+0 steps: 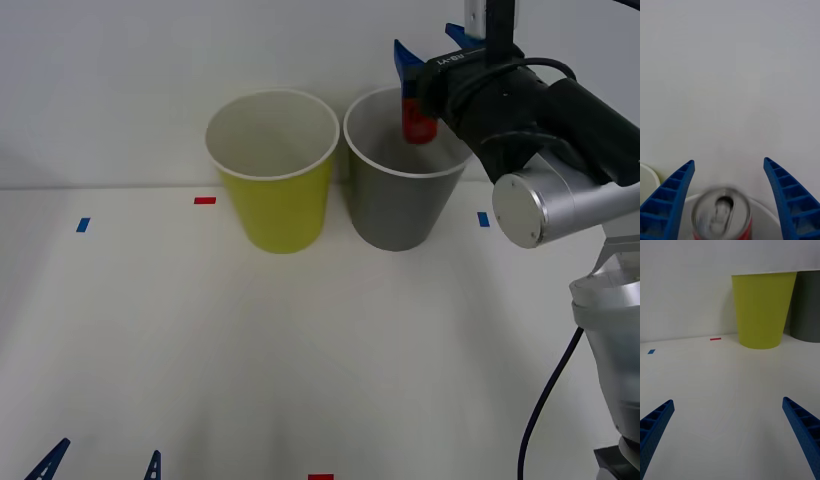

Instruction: Put cans in the gray bin and PET bottles in the light green bin.

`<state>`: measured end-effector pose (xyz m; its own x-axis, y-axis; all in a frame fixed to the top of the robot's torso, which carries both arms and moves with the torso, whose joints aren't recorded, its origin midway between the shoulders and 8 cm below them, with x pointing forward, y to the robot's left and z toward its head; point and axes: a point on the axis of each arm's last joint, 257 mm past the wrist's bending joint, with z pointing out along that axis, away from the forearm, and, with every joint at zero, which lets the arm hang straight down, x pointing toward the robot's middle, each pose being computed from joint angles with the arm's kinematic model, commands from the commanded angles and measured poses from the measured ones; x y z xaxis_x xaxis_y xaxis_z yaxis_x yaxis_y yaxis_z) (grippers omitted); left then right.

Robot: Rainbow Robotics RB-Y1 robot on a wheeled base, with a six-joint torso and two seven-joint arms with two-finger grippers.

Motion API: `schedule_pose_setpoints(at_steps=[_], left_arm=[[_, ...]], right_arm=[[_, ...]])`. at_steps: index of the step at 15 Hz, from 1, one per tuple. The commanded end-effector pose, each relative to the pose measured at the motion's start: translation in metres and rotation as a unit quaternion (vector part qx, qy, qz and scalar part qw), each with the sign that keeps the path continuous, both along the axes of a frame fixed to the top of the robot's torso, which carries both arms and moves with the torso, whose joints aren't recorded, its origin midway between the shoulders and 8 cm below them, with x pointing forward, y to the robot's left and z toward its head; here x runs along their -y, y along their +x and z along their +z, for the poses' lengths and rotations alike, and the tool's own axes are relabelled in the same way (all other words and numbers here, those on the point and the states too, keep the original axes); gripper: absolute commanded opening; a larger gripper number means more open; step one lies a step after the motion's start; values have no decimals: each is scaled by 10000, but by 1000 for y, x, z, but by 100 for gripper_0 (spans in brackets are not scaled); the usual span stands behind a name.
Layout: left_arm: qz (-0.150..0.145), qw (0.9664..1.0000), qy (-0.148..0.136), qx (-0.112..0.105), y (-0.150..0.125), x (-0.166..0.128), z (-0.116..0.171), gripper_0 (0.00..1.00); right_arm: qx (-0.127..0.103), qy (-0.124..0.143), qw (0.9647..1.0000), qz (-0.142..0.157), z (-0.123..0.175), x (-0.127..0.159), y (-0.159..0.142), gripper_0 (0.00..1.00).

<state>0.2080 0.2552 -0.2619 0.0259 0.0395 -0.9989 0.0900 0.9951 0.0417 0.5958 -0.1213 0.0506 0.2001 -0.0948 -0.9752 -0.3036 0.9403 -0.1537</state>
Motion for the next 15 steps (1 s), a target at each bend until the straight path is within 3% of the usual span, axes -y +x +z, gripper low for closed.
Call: schedule_pose_setpoints(at_steps=[1, 5, 8, 11, 15], left_arm=[[0, 10000, 0, 0, 0, 0, 0, 100], [0, 10000, 0, 0, 0, 0, 0, 100], [0, 10000, 0, 0, 0, 0, 0, 100], [0, 10000, 0, 0, 0, 0, 0, 100], [0, 10000, 0, 0, 0, 0, 0, 100]], right_arm=[[108, 84, 9999, 26, 11, -8, -1, 86], [440, 190, 9988, 65, 43, -2, -18, 86], [559, 279, 9980, 64, 39, 16, -58, 86], [430, 247, 9988, 36, 12, 32, -100, 86], [-129, 216, 9997, -41, -44, 50, -153, 86]])
